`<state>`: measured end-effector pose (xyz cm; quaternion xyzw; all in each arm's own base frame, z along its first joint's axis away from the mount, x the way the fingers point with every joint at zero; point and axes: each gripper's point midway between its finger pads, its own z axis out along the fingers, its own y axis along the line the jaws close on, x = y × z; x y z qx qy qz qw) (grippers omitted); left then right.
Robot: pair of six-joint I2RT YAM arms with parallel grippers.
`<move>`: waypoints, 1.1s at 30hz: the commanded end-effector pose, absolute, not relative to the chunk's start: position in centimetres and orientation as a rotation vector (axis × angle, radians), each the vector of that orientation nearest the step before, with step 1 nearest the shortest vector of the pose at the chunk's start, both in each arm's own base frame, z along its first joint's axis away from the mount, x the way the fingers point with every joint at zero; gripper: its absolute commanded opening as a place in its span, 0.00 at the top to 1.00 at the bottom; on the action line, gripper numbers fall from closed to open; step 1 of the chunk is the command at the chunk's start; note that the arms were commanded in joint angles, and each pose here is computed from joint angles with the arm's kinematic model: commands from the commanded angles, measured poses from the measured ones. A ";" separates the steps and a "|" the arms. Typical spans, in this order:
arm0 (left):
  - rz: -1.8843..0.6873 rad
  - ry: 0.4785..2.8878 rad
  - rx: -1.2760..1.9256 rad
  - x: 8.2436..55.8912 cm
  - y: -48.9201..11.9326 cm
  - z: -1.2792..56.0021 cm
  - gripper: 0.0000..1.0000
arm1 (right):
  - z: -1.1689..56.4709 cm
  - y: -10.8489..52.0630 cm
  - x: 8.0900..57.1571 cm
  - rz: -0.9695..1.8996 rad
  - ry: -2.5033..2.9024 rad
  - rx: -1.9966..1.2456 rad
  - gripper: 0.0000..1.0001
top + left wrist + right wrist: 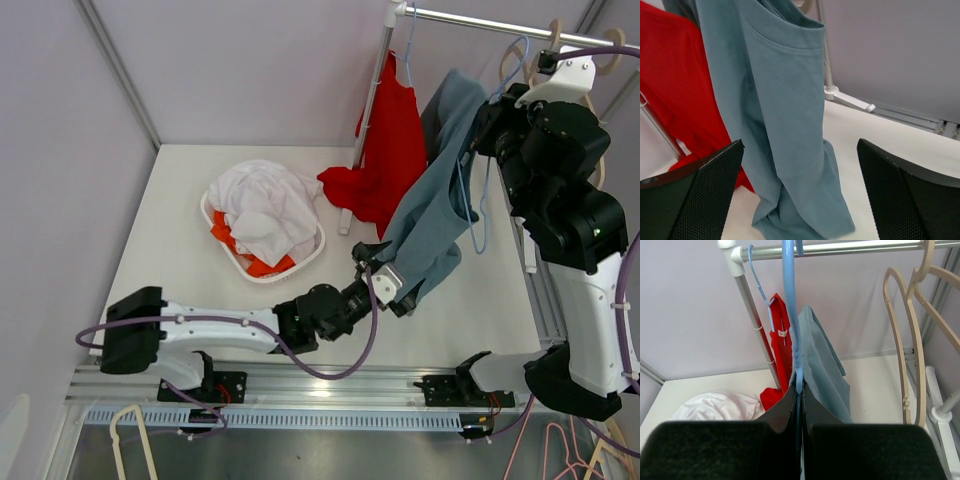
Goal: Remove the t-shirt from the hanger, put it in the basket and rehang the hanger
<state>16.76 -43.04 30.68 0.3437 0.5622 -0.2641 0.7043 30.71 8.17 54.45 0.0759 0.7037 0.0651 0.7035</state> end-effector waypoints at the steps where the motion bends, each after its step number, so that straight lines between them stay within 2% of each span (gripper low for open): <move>1: -0.566 1.060 0.672 17.3 -44.0 32.7 0.01 | 57.8 8.6 29.3 0.247 1.467 0.174 1.00; 9: -0.529 1.046 0.708 18.9 -49.5 30.4 0.00 | 58.4 9.0 28.4 0.288 1.463 0.152 1.00; 10: -0.509 1.078 0.730 19.7 -50.1 28.7 0.00 | 58.4 9.1 28.4 0.297 1.464 0.151 1.00; 18: -0.349 1.134 0.642 25.3 -51.5 29.2 0.02 | 58.7 9.2 27.4 0.331 1.462 0.135 1.00; 20: -0.302 1.171 0.631 26.5 -51.6 28.0 0.12 | 58.8 9.3 27.3 0.342 1.460 0.130 1.00; 21: -0.294 1.168 0.597 27.3 -51.5 29.1 0.24 | 58.9 9.3 27.1 0.345 1.458 0.132 1.00; 22: -0.276 1.177 0.585 27.8 -51.3 29.1 0.65 | 58.8 9.3 27.1 0.347 1.460 0.132 1.00; 23: -0.237 1.199 0.582 28.3 -51.1 28.5 0.86 | 58.9 9.3 27.1 0.348 1.458 0.130 1.00; 24: -0.232 1.198 0.562 28.4 -51.0 29.2 0.99 | 58.8 9.3 27.1 0.342 1.460 0.130 1.00; 28: -0.301 1.166 0.549 26.0 -49.5 31.2 0.99 | 58.4 8.8 27.7 0.293 1.476 0.139 1.00; 33: -0.246 1.225 0.517 26.6 -47.4 33.4 0.99 | 56.4 8.3 26.7 0.282 1.576 0.164 1.00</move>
